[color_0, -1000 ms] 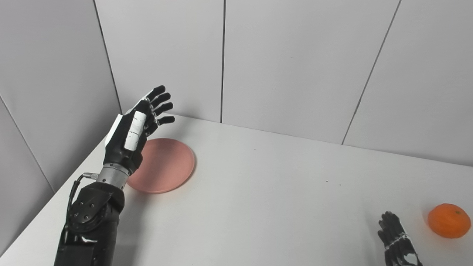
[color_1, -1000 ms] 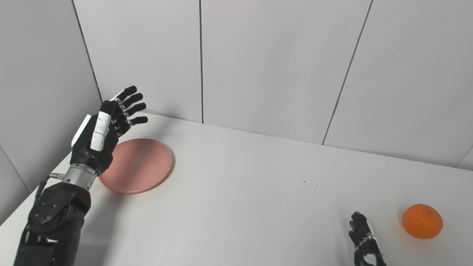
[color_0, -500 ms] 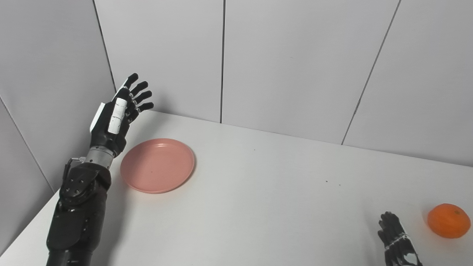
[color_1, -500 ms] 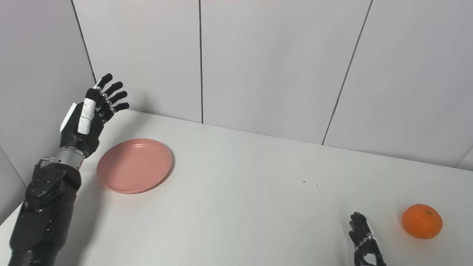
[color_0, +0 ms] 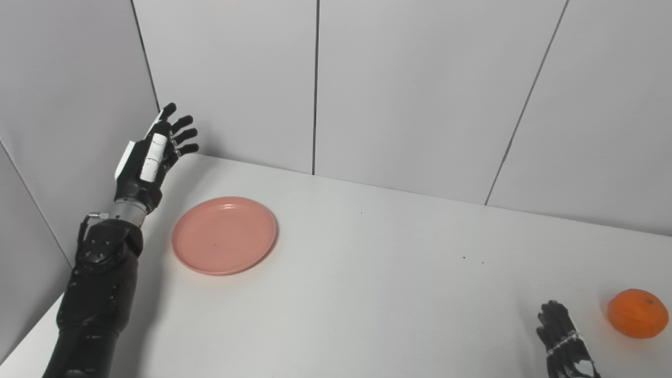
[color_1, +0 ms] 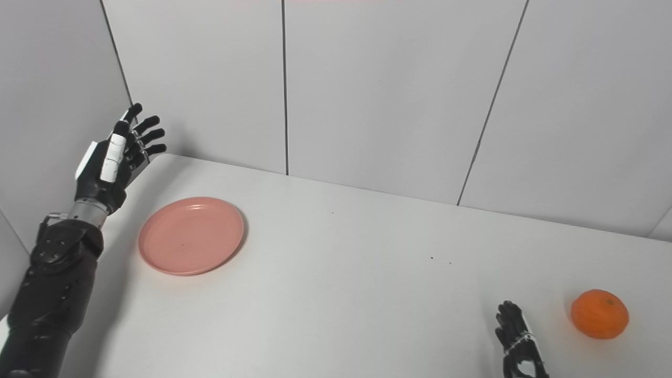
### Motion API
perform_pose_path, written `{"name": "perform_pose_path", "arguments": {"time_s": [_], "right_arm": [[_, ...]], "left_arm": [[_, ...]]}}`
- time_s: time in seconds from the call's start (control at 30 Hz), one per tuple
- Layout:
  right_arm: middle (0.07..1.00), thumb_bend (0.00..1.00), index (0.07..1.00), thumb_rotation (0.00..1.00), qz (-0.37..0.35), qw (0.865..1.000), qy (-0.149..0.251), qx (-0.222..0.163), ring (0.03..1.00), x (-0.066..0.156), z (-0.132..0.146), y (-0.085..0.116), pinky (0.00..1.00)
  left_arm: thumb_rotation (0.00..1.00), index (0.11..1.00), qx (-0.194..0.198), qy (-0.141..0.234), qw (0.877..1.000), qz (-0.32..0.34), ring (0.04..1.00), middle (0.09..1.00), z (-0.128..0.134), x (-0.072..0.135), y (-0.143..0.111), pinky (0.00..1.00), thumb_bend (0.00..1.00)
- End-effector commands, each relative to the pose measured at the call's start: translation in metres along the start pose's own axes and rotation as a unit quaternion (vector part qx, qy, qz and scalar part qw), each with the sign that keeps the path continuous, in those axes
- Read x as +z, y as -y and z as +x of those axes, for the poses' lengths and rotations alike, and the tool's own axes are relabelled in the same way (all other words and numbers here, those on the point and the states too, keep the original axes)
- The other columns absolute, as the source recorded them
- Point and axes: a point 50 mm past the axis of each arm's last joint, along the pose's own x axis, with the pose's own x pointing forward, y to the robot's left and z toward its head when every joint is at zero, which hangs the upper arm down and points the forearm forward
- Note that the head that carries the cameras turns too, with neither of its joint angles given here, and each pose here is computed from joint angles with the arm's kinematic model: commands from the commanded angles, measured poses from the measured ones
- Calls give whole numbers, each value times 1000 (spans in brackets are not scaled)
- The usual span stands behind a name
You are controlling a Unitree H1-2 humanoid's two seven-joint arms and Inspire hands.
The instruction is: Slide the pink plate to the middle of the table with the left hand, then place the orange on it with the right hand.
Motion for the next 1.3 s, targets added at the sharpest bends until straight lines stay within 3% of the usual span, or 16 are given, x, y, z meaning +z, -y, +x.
{"name": "perform_pose_path", "arguments": {"time_s": [0.0,0.33,0.5,0.63,0.8,0.93,1.27], "right_arm": [[919,857,894,1000,-6,999,-40,-5,941,-23,-14,8,960],[911,863,884,1000,-8,999,-41,-6,930,-21,-15,10,931],[908,861,884,1000,-8,999,-40,-5,929,-20,-14,10,930],[914,867,887,1000,-7,999,-41,-5,936,-20,-14,9,945],[916,863,888,1000,-5,999,-39,-5,939,-20,-14,9,952],[912,856,883,1000,-9,999,-37,-6,935,-20,-15,8,937],[908,842,881,992,-4,999,-34,-5,931,-18,-15,9,935]], "left_arm": [[862,943,-1,54,998,25,843,856,22,30,-10,750,1000],[845,937,10,22,998,52,823,828,25,9,-29,660,966],[833,934,16,3,999,44,836,840,24,-1,-32,732,949],[835,943,13,-6,999,42,842,849,22,-9,-29,715,913],[820,966,2,-30,999,24,868,883,18,-27,-23,777,914],[848,960,0,-44,998,40,836,827,16,-39,-19,743,924],[827,951,3,-81,996,32,854,876,4,-65,-23,758,955]]}}
